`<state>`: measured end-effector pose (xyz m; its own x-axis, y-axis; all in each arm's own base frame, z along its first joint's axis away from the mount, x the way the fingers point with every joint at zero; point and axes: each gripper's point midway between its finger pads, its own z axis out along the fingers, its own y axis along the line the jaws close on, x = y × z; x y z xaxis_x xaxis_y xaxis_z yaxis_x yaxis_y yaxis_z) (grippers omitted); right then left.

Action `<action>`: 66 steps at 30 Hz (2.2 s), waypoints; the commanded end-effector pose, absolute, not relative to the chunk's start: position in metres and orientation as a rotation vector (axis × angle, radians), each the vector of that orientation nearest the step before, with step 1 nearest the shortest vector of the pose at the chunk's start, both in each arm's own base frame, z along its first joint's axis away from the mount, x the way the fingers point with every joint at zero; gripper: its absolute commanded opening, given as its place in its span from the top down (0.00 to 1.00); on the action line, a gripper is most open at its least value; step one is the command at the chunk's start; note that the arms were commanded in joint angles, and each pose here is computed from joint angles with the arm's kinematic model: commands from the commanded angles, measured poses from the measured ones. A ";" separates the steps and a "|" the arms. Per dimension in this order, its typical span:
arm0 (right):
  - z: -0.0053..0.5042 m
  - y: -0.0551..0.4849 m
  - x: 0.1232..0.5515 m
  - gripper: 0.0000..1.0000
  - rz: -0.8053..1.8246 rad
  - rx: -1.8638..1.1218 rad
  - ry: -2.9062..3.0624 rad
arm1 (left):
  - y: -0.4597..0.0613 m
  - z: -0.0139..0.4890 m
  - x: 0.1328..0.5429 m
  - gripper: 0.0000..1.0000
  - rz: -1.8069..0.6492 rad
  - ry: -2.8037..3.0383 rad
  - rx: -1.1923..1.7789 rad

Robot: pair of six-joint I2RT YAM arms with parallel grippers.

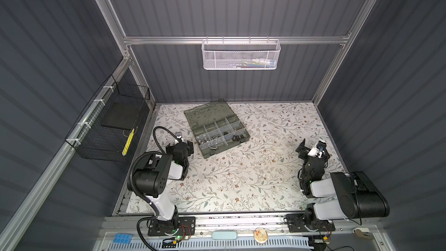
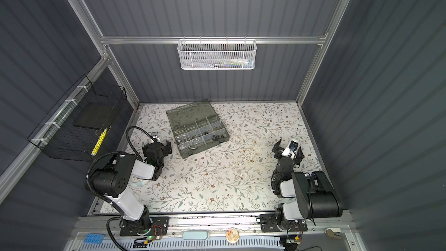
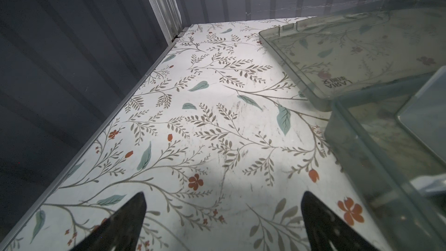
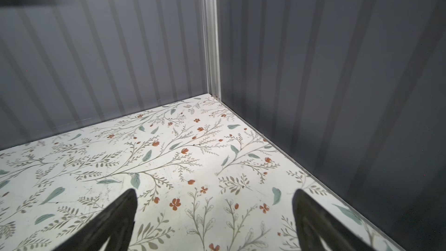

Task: Sort the screws and nuts into containers
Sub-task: Reset both arms

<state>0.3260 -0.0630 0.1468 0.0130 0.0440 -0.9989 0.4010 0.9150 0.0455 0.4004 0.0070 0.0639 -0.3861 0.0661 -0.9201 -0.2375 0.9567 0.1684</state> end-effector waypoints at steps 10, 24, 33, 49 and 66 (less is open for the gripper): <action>0.121 -0.053 0.375 0.01 -0.132 0.292 1.769 | 0.007 0.073 0.406 0.00 0.318 1.911 -0.126; 0.123 -0.050 0.377 0.01 -0.133 0.271 1.759 | 0.007 0.073 0.406 0.00 0.317 1.912 -0.126; 0.123 -0.047 0.379 0.01 -0.131 0.251 1.769 | 0.007 0.073 0.406 0.00 0.317 1.913 -0.124; 0.123 -0.046 0.379 0.01 -0.134 0.248 1.769 | 0.007 0.073 0.406 0.00 0.318 1.912 -0.124; 0.123 -0.046 0.379 0.01 -0.133 0.247 1.770 | 0.006 0.073 0.407 0.00 0.310 1.915 -0.113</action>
